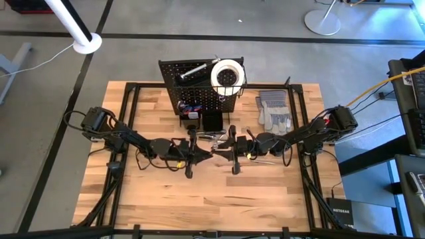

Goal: Hang tools onto peg board
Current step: Put the wrench into the right bin on the pegboard

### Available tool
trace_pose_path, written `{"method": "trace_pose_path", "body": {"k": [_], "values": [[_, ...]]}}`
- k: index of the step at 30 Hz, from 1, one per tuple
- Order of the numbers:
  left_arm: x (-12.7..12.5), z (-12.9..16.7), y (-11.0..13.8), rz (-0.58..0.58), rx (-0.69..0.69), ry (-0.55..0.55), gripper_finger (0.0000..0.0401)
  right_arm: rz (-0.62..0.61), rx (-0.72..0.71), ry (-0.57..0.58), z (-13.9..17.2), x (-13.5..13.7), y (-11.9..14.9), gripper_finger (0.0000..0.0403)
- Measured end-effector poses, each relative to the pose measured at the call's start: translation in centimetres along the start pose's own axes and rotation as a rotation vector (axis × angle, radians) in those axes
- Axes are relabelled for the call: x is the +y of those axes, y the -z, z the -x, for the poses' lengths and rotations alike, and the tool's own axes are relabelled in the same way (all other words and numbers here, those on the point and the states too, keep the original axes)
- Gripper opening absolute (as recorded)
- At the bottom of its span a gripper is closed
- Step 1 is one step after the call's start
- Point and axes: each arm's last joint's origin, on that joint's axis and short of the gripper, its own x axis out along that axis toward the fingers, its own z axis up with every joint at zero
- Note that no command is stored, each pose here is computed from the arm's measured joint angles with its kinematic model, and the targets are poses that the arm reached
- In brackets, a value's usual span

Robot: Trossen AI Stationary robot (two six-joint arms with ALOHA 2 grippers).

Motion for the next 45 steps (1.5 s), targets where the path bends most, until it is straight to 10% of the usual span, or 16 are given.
{"method": "trace_pose_path", "body": {"k": [26, 45], "values": [[0.3, 1.2, -2.1, -0.040, 0.185, -0.028, 0.0121, 0.027, 0.104, -0.017, 0.1, 0.0, 1.0, 0.0004], [0.7, -0.2, -5.0, -0.027, 0.097, -0.048, 0.0123, 0.055, 0.183, 0.038, 0.2, -0.2, 1.8, 0.0003]]}}
